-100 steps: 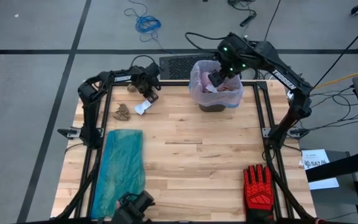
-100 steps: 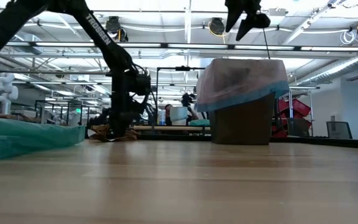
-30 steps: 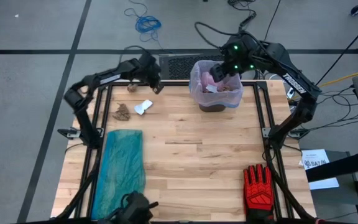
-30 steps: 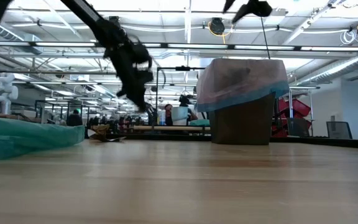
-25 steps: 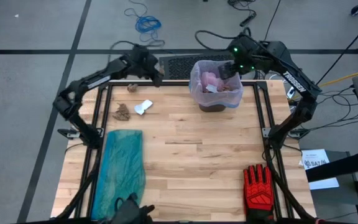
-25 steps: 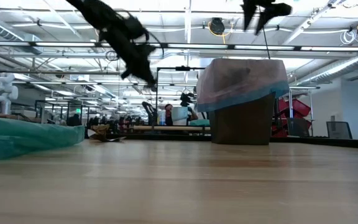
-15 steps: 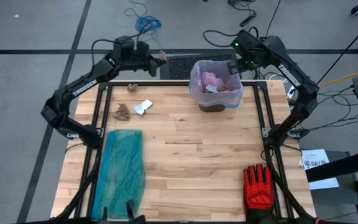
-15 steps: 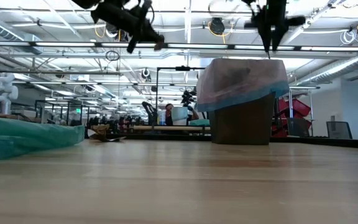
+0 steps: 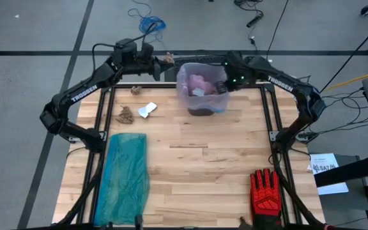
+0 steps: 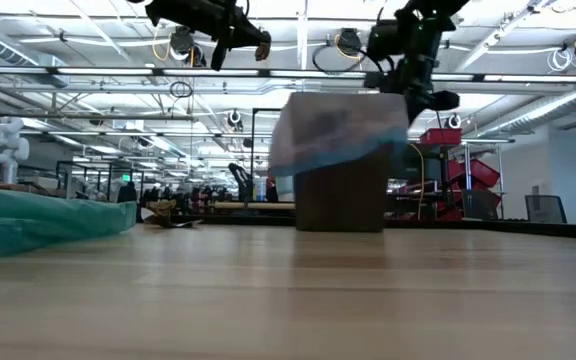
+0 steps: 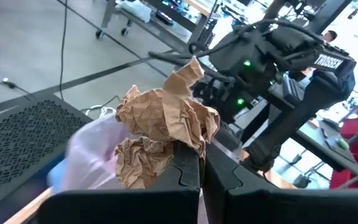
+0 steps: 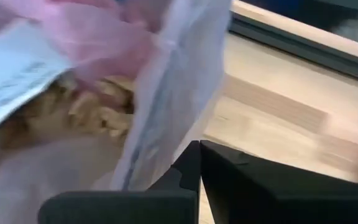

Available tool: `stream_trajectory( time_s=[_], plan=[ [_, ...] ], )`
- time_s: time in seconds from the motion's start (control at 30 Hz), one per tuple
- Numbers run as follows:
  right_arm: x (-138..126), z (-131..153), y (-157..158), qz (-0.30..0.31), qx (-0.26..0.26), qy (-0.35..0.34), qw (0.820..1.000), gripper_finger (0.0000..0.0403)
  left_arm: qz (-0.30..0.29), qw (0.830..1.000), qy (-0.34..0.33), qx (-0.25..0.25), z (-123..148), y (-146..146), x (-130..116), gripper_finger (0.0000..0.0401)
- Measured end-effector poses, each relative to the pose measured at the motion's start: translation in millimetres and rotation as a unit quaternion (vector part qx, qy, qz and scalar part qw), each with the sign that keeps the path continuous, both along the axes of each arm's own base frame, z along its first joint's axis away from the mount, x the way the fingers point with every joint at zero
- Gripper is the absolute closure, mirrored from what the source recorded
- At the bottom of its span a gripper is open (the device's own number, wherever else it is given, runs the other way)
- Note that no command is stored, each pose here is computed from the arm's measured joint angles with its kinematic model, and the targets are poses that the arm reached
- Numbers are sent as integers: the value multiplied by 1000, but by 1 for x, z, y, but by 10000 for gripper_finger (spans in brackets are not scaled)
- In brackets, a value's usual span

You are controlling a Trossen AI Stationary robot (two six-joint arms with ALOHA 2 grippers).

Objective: Place trash/remove bag and relplace
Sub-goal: Put the brown napkin into the trash bin

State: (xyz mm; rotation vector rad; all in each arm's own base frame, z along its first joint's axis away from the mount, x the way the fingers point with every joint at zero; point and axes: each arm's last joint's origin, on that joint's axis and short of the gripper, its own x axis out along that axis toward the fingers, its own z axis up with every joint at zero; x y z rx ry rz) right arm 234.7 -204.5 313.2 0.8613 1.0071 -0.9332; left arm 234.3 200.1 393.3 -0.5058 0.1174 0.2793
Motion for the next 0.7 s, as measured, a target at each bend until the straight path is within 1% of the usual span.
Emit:
stream_trajectory(
  time_s=[0.07, 0.2, 0.3, 0.4, 0.5, 0.6, 0.7],
  plan=[
    [13, 2, 9, 15, -6, -28, 999, 403, -6, 1000, 0, 0, 0, -3, 2, 400],
    [32, 5, 26, 28, -16, -59, 998, 403, -17, 1000, 1, 0, 0, -8, 7, 400],
    [37, 5, 32, 27, -19, -63, 997, 403, -14, 1000, 4, 1, -1, -12, 12, 400],
    [36, 7, 34, 24, -29, -60, 997, 403, -18, 1000, 11, 9, -5, -14, 18, 396],
    [32, 14, 36, 22, -32, -71, 997, 403, -21, 1000, 17, 9, -10, -15, 26, 370],
    [29, 23, 38, 24, -29, -88, 995, 403, -24, 999, 26, 3, -18, -12, 34, 327],
    [27, 40, 39, 30, -42, -110, 993, 403, -24, 999, 39, -6, -30, -6, 43, 282]
  ],
)
